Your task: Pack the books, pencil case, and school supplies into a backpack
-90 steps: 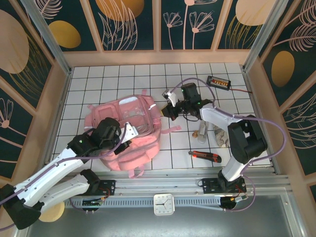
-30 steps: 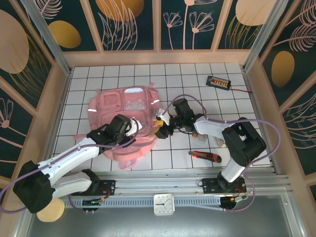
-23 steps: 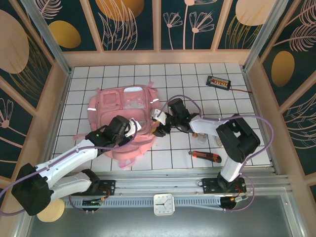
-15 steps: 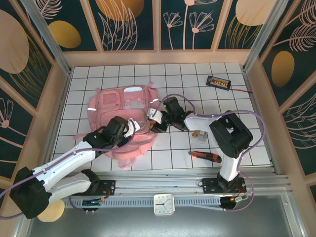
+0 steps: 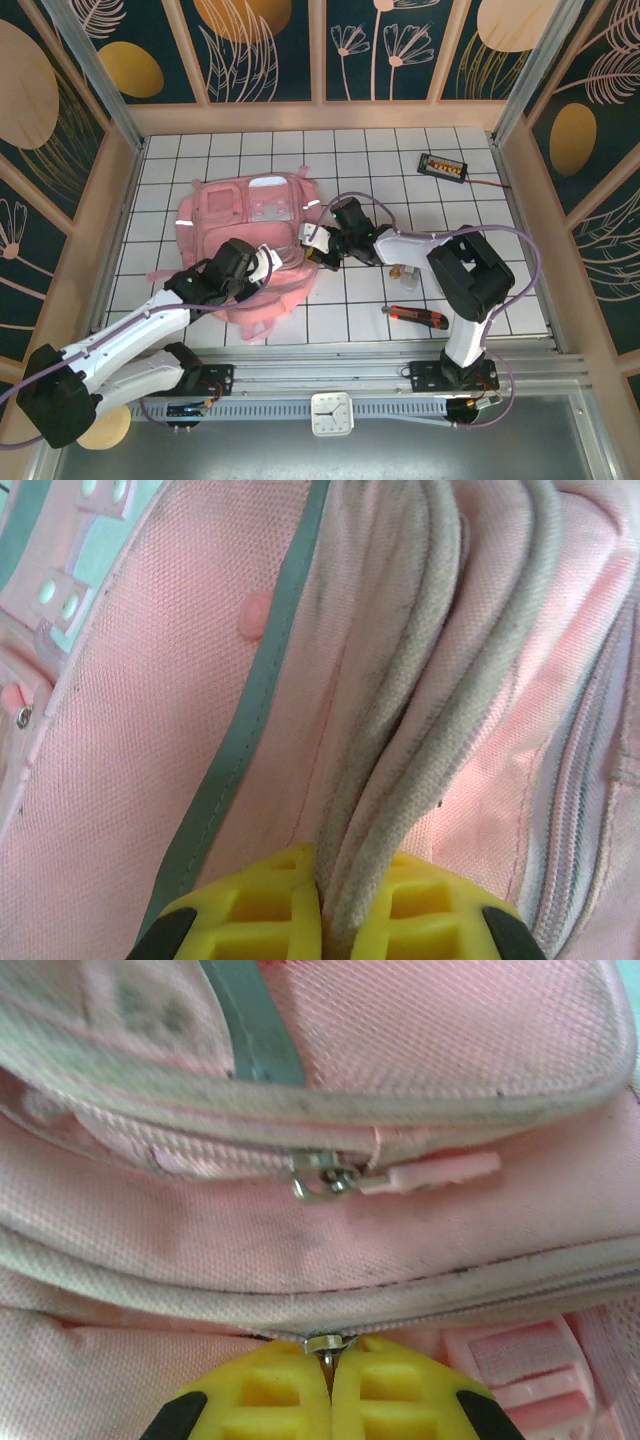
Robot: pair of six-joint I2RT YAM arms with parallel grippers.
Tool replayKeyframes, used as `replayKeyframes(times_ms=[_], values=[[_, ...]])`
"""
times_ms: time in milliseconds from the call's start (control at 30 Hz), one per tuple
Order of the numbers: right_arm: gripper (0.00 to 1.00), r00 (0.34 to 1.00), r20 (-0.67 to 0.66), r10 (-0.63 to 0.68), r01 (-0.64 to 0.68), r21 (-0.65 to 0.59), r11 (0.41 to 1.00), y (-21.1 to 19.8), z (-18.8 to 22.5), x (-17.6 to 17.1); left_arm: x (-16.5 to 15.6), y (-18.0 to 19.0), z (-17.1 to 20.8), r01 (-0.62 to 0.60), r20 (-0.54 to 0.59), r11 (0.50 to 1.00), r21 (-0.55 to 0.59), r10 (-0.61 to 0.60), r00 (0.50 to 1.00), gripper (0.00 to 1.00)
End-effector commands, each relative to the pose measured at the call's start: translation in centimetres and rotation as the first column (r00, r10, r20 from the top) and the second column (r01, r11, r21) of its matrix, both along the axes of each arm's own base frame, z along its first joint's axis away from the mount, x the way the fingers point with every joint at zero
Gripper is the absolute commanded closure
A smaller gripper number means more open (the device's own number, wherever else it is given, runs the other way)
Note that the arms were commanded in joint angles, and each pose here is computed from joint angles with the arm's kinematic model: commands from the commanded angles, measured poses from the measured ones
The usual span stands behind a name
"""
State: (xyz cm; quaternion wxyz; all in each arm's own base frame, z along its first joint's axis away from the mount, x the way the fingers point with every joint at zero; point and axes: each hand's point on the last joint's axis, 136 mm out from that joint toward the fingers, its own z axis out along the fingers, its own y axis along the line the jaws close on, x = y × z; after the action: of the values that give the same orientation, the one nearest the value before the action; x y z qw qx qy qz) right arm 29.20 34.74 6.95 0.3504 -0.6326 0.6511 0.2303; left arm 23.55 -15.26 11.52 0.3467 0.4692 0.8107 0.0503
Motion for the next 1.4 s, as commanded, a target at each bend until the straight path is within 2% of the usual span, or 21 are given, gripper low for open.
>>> replayKeyframes(times_ms=[0,233,400,567,600,667,700,733,767,800,833,867,900,1000,1067,1200,1300,1367], values=[[1.0,0.999,-0.018,-0.051,0.049,-0.067,0.997,-2.0,-0.6,2.6,-1.2,0.3,0.3,0.03,-0.027,1.0,-0.006,-0.03,0.999,1.0],[1.0,0.995,0.039,-0.089,0.091,-0.067,0.994,-0.2,0.0,8.8,-3.0,-0.6,-0.8,0.154,-0.098,0.988,0.016,-0.151,0.984,1.0],[1.0,0.985,0.059,-0.161,0.166,-0.091,0.982,0.2,-0.7,14.8,-3.3,-0.8,-1.3,0.181,-0.096,0.983,0.045,-0.176,0.98,1.0],[0.99,0.978,0.072,-0.193,0.199,-0.082,0.977,0.8,-0.4,16.8,-3.1,-1.0,-0.6,0.161,-0.077,0.987,0.017,-0.159,0.984,1.0],[0.87,0.978,0.06,-0.201,0.205,-0.069,0.976,0.9,-0.1,16.6,-3.1,-1.1,-0.5,0.162,-0.075,0.987,0.012,-0.161,0.984,1.0],[0.54,0.977,0.04,-0.208,0.209,-0.029,0.977,0.8,0.8,15.6,-2.7,-1.1,-0.1,0.141,-0.054,0.99,-0.002,-0.141,0.989,1.0],[0.45,0.967,0.013,-0.253,0.252,0.015,0.968,-0.6,1.8,15.9,-2.3,-1.0,0.1,0.122,-0.04,0.993,0.001,-0.122,0.992,1.0],[0.4,0.962,-0.02,-0.274,0.275,0.077,0.958,-0.8,3.6,15.7,-2.0,-0.9,0.3,0.102,-0.027,0.995,-0.002,-0.102,0.994,1.0],[0.38,0.955,-0.087,-0.283,0.293,0.136,0.946,-1.1,5.1,15.2,-1.5,-0.9,0.6,0.07,-0.006,0.997,-0.015,-0.07,0.998,0.88],[0.32,0.946,-0.154,-0.285,0.312,0.187,0.932,-1.5,6.3,14.7,-1.1,-1.0,1.0,0.048,0.012,0.998,-0.033,-0.048,0.999,0.66],[0.22,0.928,-0.213,-0.304,0.349,0.22,0.911,-2.0,7.1,14.5,-0.7,-1.1,1.4,0.029,0.025,0.998,-0.056,-0.028,0.999,0.46],[0.07,0.904,-0.267,-0.335,0.399,0.245,0.883,-2.4,7.8,14.4,-0.3,-1.3,2.2,0.007,0.047,0.996,-0.087,-0.003,0.999,0.26],[0.01,0.883,-0.319,-0.344,0.43,0.26,0.864,-2.7,8.4,14.2,0.0,-1.5,3.0,-0.006,0.068,0.993,-0.116,0.014,0.998,0.2],[0.01,0.866,-0.352,-0.355,0.462,0.292,0.838,-3.6,10.0,13.0,1.1,-1.2,6.1,-0.052,0.145,0.983,-0.173,0.078,0.986,0.13],[0.01,0.893,-0.312,-0.324,0.427,0.363,0.828,-3.8,11.4,11.8,1.4,-0.9,7.4,-0.07,0.175,0.98,-0.186,0.103,0.979,0.09],[0.01,0.97,-0.187,-0.156,0.223,0.426,0.877,-2.8,12.3,8.2,1.4,-0.3,7.1,-0.092,0.152,0.986,-0.141,0.113,0.982,0.09],[0.07,0.998,-0.03,-0.047,0.055,0.375,0.925,-1.2,11.2,5.9,1.6,0.6,7.0,-0.125,0.163,0.985,-0.119,0.144,0.976,0.09],[0.15,1.0,-0.018,0.003,0.003,0.328,0.945,0.1,10.0,5.9,2.5,2.2,6.7,-0.21,0.165,0.972,-0.106,0.226,0.96,0.09]])
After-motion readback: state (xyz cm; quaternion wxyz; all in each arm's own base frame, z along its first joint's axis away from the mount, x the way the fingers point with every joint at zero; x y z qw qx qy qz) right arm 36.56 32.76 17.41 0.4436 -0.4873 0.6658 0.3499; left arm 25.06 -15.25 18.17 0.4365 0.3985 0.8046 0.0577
